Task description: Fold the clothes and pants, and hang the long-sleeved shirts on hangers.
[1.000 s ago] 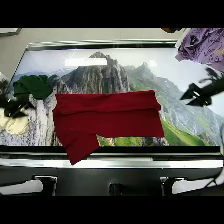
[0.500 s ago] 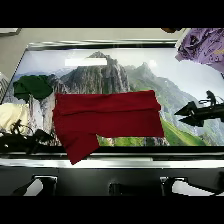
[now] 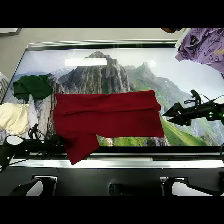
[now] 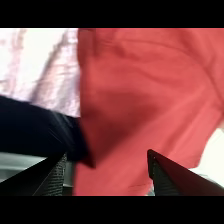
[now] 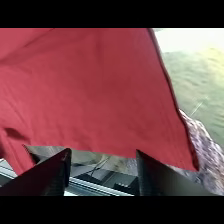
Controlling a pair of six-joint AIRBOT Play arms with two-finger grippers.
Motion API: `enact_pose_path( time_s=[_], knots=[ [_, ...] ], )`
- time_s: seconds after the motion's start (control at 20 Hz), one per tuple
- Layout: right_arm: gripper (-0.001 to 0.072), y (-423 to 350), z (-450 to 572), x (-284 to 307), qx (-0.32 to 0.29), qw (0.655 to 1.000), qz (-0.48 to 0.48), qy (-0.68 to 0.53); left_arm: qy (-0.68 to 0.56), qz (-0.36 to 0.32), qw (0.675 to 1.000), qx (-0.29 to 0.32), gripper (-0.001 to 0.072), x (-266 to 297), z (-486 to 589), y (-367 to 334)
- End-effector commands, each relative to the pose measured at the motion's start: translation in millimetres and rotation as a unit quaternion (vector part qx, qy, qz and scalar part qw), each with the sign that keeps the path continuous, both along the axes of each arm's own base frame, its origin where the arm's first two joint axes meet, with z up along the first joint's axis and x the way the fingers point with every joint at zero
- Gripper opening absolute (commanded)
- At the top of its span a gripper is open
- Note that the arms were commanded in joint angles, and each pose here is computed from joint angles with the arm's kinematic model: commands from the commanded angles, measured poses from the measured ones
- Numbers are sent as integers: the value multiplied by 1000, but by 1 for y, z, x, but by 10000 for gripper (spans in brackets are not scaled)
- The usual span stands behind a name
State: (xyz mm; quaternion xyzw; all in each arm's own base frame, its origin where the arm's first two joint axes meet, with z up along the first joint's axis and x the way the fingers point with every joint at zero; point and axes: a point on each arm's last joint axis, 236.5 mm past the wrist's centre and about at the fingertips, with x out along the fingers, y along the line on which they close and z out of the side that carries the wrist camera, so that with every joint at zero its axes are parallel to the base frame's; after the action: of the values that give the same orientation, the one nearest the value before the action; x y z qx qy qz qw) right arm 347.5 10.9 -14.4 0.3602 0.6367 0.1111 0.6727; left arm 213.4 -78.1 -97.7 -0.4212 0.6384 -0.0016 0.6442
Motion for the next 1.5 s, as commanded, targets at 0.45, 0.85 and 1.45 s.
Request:
enact_pose_path(
  time_s=[0.45,0.85,1.45],
  knots=[
    [562,-27,-33,-19,-75,996,16,53,2,-12,1000,1,17,3,-12,-13],
    [561,-21,-70,-34,-45,991,30,120,5,-13,1000,-3,17,2,-12,-15],
    [139,8,-102,-62,2,990,15,143,6,-16,1000,-5,17,2,-10,-16]
  ],
)
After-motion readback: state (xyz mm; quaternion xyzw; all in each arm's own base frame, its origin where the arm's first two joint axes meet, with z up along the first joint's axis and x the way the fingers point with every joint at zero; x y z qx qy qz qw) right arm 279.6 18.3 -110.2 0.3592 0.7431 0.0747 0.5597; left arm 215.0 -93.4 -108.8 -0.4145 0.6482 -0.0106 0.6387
